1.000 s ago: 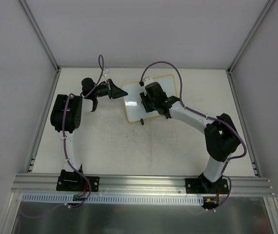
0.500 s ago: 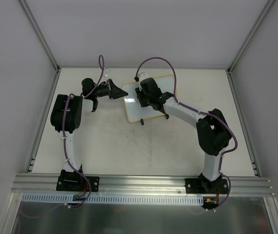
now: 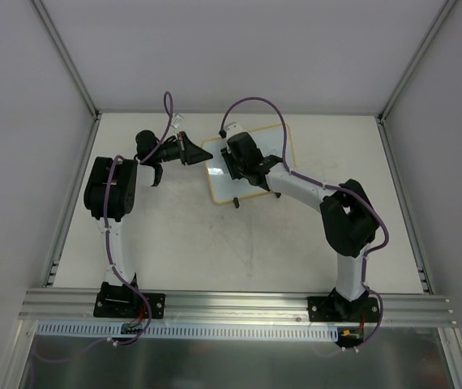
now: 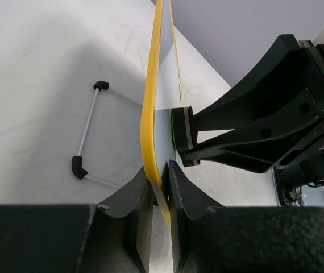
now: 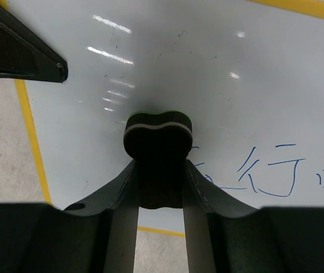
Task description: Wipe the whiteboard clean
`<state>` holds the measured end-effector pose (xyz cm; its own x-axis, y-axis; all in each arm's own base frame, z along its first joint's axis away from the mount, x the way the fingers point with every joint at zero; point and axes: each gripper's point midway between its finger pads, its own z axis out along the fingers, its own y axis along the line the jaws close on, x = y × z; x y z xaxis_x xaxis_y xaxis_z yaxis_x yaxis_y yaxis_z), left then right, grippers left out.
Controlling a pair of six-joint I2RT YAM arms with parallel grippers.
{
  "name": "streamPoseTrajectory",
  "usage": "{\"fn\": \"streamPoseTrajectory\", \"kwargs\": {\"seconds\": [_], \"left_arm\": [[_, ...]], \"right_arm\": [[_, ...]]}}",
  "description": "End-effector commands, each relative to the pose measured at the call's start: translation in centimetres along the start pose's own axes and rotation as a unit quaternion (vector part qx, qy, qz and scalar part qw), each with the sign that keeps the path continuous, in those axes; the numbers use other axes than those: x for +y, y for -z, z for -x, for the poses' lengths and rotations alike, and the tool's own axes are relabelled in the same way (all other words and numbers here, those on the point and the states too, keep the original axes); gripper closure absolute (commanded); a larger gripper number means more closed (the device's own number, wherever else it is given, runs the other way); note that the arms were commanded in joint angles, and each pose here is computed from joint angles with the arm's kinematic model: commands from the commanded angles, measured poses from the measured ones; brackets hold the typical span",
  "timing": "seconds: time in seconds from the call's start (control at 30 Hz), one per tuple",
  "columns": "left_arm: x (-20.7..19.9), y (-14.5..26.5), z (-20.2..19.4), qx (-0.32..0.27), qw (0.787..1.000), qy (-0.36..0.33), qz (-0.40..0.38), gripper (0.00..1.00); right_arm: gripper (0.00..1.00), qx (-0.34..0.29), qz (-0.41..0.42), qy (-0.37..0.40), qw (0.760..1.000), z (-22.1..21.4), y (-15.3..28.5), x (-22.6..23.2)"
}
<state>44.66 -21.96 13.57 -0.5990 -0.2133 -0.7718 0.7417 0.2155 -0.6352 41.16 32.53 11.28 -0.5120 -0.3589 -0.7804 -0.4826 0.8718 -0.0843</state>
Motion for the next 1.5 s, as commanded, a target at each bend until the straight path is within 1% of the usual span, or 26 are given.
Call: {"fn": "streamPoseTrajectory", "kwargs": {"seconds": [0.0, 0.4, 0.67, 0.8, 0.93, 1.07, 1.33, 1.47], "left_arm": [[-2.6, -0.4, 0.6, 0.009, 0.995, -0.086, -0.042, 1.00], [-2.9, -0.4, 0.6, 0.009, 0.995, -0.089, -0.045, 1.00], [-2.9, -0.4, 0.6, 0.009, 0.995, -0.090, -0.045, 1.00], [-2.9, -0.5, 0.6, 0.009, 0.995, -0.090, -0.046, 1.00], [-2.8, -0.5, 0.5, 0.010, 0.995, -0.087, -0.046, 1.00], [-2.9, -0.5, 0.6, 0.011, 0.995, -0.088, -0.048, 1.00], [-2.8, -0.5, 0.5, 0.012, 0.995, -0.088, -0.048, 1.00], [-2.9, -0.4, 0.5, 0.013, 0.995, -0.088, -0.048, 1.00]], "right_arm": [[1.00, 0.011, -0.003, 0.014, 1.000, -1.4, -0.4, 0.9], [1.00, 0.075, -0.050, 0.026, 0.996, -8.8, 0.3, -0.1], [1.00, 0.095, -0.071, 0.015, 0.993, -11.0, 0.5, -1.0], [1.00, 0.108, -0.083, -0.015, 0.991, -12.3, 0.1, -1.8], [1.00, 0.105, -0.090, -0.040, 0.990, -12.5, -0.1, -2.0], [1.00, 0.092, -0.108, -0.055, 0.988, -11.6, 0.0, -3.1], [1.00, 0.084, -0.119, -0.105, 0.984, -10.1, 0.0, -8.0], [1.00, 0.089, -0.133, -0.123, 0.979, -10.7, 0.0, -10.2]]}}
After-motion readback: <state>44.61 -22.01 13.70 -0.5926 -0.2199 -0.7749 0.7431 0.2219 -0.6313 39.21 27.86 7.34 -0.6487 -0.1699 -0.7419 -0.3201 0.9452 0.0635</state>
